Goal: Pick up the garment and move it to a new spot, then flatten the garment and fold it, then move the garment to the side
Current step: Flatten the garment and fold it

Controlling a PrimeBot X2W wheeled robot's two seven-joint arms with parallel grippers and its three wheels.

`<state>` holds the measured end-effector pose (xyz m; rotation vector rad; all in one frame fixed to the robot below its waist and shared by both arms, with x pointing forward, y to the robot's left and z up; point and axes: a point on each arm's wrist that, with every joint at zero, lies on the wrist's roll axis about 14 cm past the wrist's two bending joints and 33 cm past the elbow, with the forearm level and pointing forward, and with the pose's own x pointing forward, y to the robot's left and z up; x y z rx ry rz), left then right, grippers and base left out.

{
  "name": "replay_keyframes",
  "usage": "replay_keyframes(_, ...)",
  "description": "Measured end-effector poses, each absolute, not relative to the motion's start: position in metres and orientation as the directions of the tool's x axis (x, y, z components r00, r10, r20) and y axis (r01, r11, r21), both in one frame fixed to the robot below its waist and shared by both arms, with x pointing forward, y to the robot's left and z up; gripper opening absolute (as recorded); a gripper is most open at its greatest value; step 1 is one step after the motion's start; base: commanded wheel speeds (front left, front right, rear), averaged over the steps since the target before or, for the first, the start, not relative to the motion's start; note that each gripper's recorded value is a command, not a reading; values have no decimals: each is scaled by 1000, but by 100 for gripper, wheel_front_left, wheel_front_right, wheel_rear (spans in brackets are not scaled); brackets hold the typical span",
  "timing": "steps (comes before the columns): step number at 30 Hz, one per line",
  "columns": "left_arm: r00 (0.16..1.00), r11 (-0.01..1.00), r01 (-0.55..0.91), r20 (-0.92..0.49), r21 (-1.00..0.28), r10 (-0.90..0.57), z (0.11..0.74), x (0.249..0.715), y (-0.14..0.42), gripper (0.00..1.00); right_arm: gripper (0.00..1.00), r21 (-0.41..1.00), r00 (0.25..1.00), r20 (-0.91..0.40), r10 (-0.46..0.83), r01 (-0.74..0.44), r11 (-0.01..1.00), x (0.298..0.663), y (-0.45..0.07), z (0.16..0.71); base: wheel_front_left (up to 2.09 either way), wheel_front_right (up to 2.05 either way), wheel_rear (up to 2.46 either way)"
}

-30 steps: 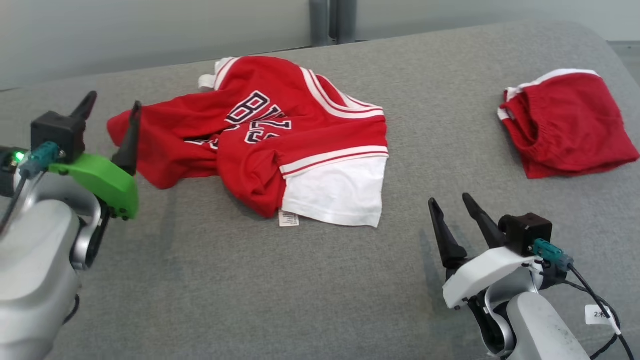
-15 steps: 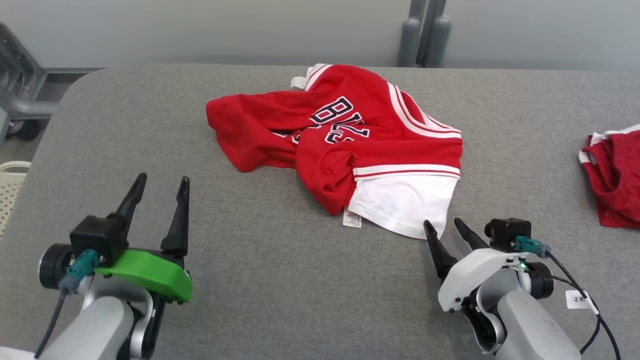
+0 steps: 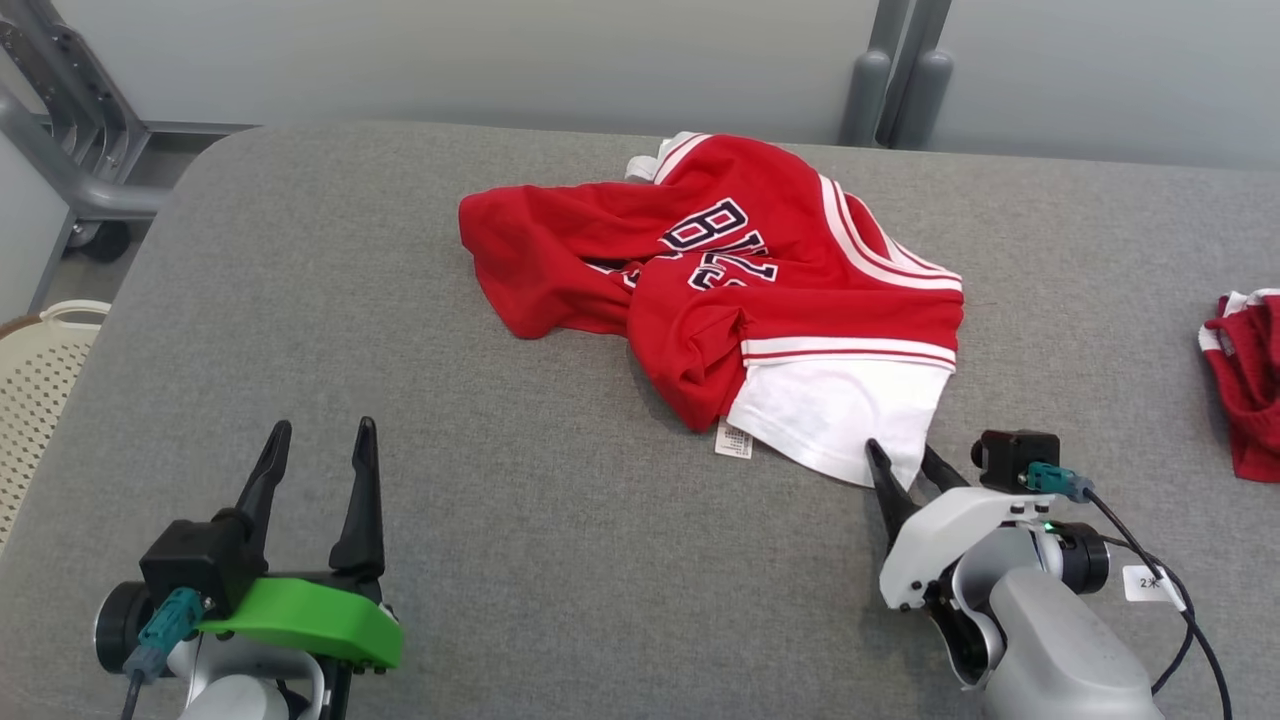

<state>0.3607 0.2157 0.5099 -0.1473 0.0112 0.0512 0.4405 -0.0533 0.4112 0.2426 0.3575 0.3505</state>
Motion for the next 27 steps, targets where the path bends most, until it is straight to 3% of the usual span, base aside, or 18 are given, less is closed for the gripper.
replay_keyframes(2, 998, 986, -61, -21, -159, 58, 507, 360, 216, 100, 15, 291, 880, -297, 370, -286, 913, 442, -55, 412, 0, 0, 0)
replay_keyframes(3, 998, 984, -66, -20, -163, 64, 506, 360, 216, 100, 0, 293, 881, -297, 367, -282, 914, 443, -56, 412, 0, 0, 0)
replay_keyframes(7, 997, 981, -75, -19, -178, 73, 504, 362, 215, 100, 0, 315, 892, -289, 348, -255, 914, 446, -62, 414, 0, 0, 0)
replay_keyframes(16, 998, 974, -23, -60, -225, 9, 484, 364, 187, 100, 0, 435, 945, -132, 298, -215, 874, 460, -77, 462, 0, 0, 0)
replay_keyframes(27, 988, 965, 95, -92, -246, -120, 468, 370, 144, 100, 0, 432, 988, -100, 119, -64, 899, 436, -172, 489, 0, 0, 0)
